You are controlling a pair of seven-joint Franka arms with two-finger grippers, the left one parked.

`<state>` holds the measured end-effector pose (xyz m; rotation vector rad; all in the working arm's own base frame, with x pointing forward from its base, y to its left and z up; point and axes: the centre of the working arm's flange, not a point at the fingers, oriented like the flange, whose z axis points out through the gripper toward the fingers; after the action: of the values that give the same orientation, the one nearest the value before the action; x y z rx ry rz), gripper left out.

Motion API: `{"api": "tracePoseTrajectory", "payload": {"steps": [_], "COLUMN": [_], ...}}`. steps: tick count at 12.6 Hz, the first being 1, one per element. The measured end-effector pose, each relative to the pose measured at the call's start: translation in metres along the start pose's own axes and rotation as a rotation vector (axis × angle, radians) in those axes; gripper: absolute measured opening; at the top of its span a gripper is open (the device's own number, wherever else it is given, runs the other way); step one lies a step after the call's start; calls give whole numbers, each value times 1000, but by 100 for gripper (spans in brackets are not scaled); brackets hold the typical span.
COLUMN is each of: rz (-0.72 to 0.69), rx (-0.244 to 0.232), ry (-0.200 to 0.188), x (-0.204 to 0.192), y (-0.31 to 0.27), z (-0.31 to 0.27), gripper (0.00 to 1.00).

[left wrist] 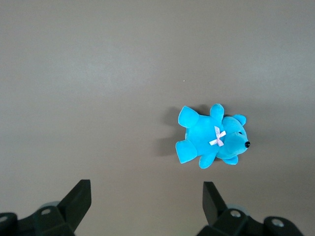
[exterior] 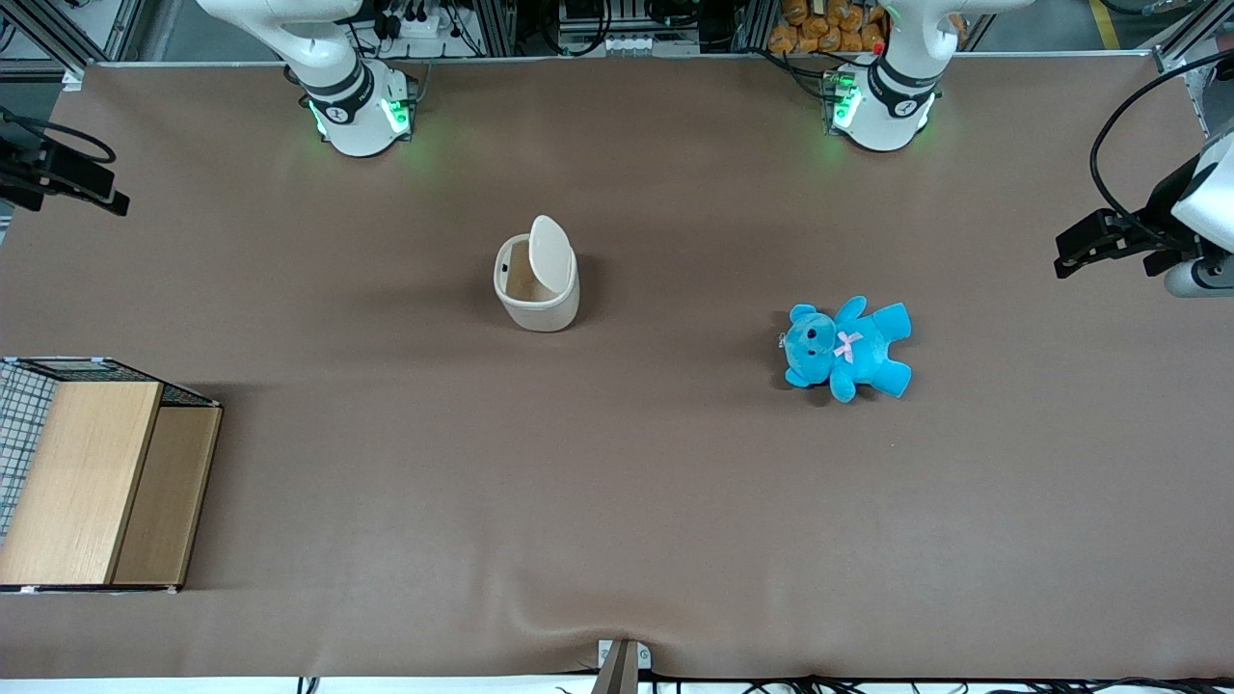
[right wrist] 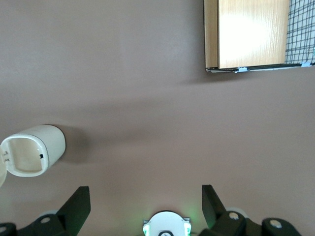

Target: Open trash can with right arm

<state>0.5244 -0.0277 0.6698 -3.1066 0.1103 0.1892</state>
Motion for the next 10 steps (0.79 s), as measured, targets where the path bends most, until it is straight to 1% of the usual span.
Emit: {"api": "tracePoseTrajectory", "payload": {"steps": [2,5,10], "rz": [-2,1,3], "rx": [-8,-9,-9], "ry": [7,2,7], "x": [1,2,3], "y": [2,3,5], "z": [0,2,1], "gripper": [100,100,100]}}
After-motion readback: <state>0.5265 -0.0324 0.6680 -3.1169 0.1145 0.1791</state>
